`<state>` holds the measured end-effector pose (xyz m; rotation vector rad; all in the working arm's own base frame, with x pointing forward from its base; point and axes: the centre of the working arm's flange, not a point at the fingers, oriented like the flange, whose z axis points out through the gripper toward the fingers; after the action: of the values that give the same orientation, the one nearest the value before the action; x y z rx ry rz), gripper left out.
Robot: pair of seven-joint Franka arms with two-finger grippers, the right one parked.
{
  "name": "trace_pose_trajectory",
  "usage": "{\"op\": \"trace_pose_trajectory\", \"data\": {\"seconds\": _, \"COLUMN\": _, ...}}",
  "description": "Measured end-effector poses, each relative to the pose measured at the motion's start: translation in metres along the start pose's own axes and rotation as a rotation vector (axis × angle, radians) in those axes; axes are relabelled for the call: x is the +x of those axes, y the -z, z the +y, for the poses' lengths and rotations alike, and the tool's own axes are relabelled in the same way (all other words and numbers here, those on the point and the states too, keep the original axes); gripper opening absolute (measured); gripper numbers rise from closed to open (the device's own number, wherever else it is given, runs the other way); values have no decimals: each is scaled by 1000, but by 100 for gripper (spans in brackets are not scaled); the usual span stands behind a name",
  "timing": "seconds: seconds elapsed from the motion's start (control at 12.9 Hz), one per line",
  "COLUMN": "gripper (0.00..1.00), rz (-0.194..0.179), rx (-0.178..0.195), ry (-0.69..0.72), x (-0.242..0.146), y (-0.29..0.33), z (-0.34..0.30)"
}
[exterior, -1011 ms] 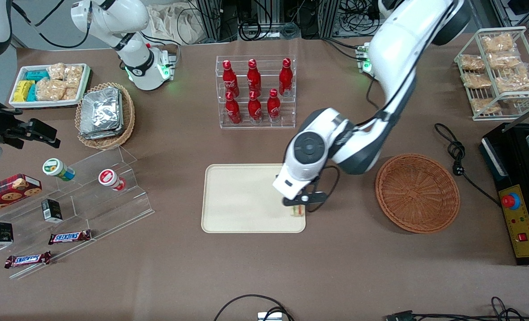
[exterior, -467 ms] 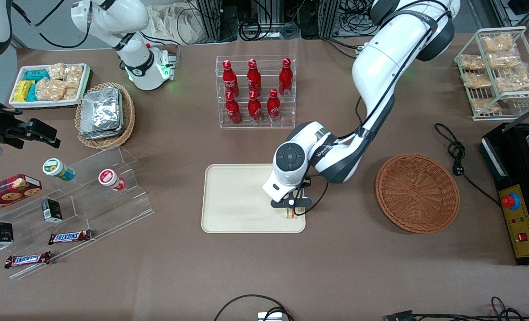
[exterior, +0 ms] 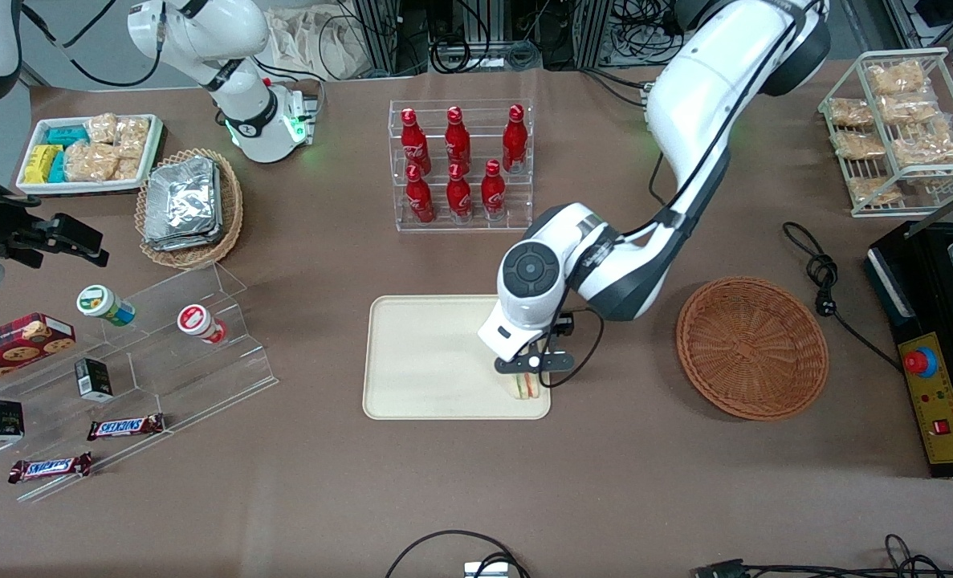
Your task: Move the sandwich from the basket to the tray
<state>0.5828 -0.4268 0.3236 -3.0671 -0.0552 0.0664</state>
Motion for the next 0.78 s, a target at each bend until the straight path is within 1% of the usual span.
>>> {"op": "trace_pose_trajectory", "data": {"seconds": 0.08, "gripper": 100, "rz": 4, "rx": 18, "ry": 11, "x": -2, "y": 10, "z": -19}}
{"op": "trace_pose_trajectory", "data": {"seconds": 0.16, "gripper": 100, "rz": 2, "rx": 42, "ry": 9, "x": -8, "y": 15, "z": -40}}
{"op": "trace_pose_trajectory", "data": {"seconds": 0.31, "gripper": 100, "rz": 9, "rx": 83, "ry": -39, "x": -23, "y": 22, "z": -88}}
{"op": "trace_pose_trajectory", "data": {"seconds": 0.39, "gripper": 100, "rz": 10, "rx": 92, "ry": -63, "x": -30, "y": 28, "z": -114}}
{"op": "trace_pose_trajectory", "data": {"seconds": 0.54, "gripper": 100, "rz": -8, "rx": 76, "ry": -94, "x": -33, "y": 49, "z": -170}}
{"op": "trace_pose_trajectory", "data": {"seconds": 0.62, "gripper": 100, "rz": -20, "rx": 71, "ry": -87, "x": -29, "y": 62, "z": -200}}
{"op": "trace_pose_trajectory", "data": {"seconds": 0.78, "gripper": 100, "rz": -40, "rx": 79, "ry": -16, "x": -14, "y": 88, "z": -261}}
